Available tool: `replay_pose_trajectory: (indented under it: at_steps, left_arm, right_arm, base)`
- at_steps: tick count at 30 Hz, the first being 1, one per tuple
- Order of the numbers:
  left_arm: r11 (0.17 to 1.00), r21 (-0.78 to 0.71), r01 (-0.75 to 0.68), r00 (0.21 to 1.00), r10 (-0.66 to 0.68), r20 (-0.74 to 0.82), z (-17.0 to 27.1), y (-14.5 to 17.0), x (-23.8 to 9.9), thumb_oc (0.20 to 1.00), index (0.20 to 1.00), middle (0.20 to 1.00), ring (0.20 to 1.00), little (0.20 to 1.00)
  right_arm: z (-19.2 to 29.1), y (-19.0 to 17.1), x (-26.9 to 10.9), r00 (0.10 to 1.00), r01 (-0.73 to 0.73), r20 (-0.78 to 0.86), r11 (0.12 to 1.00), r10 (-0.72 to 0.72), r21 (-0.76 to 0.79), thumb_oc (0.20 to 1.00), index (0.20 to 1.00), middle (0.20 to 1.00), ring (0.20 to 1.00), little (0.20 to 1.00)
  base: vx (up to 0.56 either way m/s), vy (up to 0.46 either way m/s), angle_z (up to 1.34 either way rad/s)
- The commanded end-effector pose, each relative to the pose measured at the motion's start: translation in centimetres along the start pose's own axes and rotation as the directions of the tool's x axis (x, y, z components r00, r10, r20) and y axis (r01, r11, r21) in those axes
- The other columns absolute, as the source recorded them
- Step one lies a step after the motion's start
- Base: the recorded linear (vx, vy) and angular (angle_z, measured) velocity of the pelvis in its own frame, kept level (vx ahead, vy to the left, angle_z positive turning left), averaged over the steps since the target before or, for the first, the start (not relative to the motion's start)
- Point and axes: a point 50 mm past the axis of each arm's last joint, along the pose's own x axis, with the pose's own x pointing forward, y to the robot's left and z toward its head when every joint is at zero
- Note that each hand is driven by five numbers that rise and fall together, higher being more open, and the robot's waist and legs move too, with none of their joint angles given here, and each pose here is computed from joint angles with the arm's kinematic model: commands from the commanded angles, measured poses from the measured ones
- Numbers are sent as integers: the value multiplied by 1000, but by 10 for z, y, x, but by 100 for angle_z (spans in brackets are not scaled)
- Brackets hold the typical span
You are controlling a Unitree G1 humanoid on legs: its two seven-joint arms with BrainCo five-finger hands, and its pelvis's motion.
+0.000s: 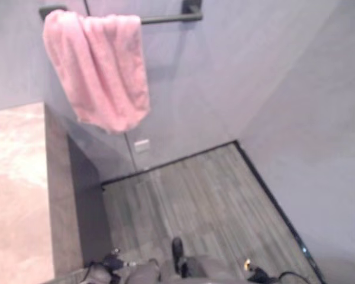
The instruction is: Put brush and paste in cup on sink, flatten towel.
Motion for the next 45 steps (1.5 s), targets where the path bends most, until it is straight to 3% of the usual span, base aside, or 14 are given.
replay_pose_trajectory:
  at_steps: [1,16,24,33,45]
  left_arm:
    - [998,-6,-56,998,56,-7,-8,17,-2,1000,1000,1000,1000,1000]
    - [993,96,-68,977,47,207,57,15,4,1000,1000,1000,1000,1000]
    - [991,124,-52,994,39,104,26,12,3,1000,1000,1000,1000,1000]
    - [983,176,-42,997,31,67,11,15,1,1000,1000,1000,1000,1000]
    - [995,77,-62,998,59,31,5,20,1,1000,1000,1000,1000,1000]
  right_arm:
    - [-15,-9,-4,999,33,-30,999,-34,-29,1000,1000,1000,1000,1000]
    - [-19,-12,-5,998,44,-37,998,-46,-34,1000,1000,1000,1000,1000]
    - [-4,-22,-2,994,111,0,993,-111,47,1000,1000,1000,1000,1000]
    - [-3,-20,-1,995,100,5,995,-100,-2,1000,1000,1000,1000,1000]
    - [6,-26,1,996,90,32,995,-88,-48,1000,1000,1000,1000,1000]
  base:
    - [128,-103,38]
    - [67,-34,55]
    - [-119,139,-8]
    - [-147,109,-15]
    - [-16,-280,-9]
